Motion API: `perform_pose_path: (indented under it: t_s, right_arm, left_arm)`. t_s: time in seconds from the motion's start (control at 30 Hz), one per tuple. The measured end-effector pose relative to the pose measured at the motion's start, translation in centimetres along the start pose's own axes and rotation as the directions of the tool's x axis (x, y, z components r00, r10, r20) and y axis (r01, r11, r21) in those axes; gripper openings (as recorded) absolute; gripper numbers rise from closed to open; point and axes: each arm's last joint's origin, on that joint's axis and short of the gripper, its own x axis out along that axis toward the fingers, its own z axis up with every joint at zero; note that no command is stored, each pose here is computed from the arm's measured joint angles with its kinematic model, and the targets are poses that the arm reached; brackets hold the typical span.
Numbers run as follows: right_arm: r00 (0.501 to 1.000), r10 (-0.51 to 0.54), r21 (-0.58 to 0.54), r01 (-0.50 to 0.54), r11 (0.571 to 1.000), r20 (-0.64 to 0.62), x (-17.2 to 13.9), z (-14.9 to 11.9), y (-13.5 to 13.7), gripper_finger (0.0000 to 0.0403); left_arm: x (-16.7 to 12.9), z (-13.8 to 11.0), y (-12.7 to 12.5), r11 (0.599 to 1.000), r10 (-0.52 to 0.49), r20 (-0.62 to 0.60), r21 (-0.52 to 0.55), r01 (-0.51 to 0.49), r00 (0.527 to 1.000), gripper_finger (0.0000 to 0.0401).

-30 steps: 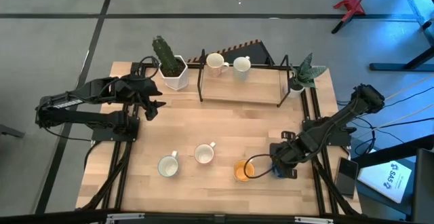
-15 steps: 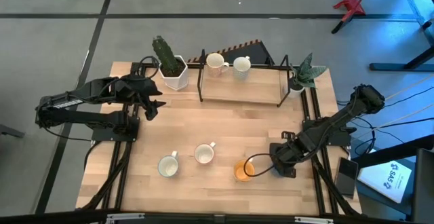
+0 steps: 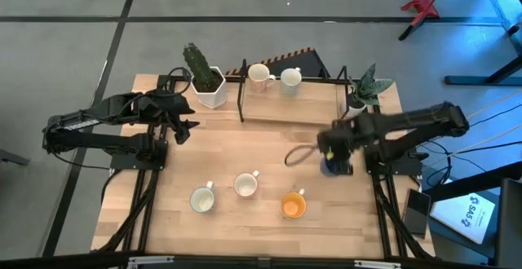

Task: Place coffee mugs
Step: Put the dark blue mug on the shelf

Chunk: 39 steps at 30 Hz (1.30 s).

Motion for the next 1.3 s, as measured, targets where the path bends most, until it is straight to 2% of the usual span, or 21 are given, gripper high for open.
perform_pose_path:
  t_s: [0.13,0.27,0.43,0.63,0.87,1.03,1.3]
  right_arm:
    - [0.998,-0.028,-0.018,0.03,0.999,0.058,-2.3,1.0,-4.1,0.0001]
    - [0.995,-0.072,-0.005,0.073,0.997,0.074,-3.2,1.4,-8.4,0.0001]
    - [0.992,-0.099,-0.005,0.099,0.995,0.084,-2.7,2.1,-13.6,0.0001]
    - [0.992,-0.118,-0.027,0.12,0.992,0.048,-0.8,3.1,-19.6,0.0]
    - [0.983,-0.168,0.015,0.167,0.986,0.068,-1.1,2.9,-25.8,0.0]
    - [0.988,-0.147,0.081,0.143,0.986,0.053,-0.4,1.8,-29.1,0.0]
    - [0.995,-0.087,0.083,0.083,0.993,0.04,1.5,1.2,-30.8,0.0]
  left_arm:
    - [0.0,0.0,0.0,1.0,0.012,0.002,0.001,-0.012,1.0,0.0222]
    - [0.0,0.0,0.0,1.0,0.016,0.003,0.001,-0.016,1.0,0.0222]
    - [0.0,0.0,0.1,1.0,0.02,0.004,0.001,-0.02,1.0,0.0222]
    - [0.0,0.0,0.1,1.0,0.02,0.004,-0.003,-0.02,1.0,0.0222]
    - [0.0,0.0,0.1,0.999,0.021,0.004,-0.032,-0.021,1.0,0.0222]
    - [0.0,0.0,0.1,0.999,0.026,0.005,-0.033,-0.026,1.0,0.0222]
    - [0.0,0.0,0.1,0.999,0.033,0.007,-0.035,-0.033,0.999,0.0222]
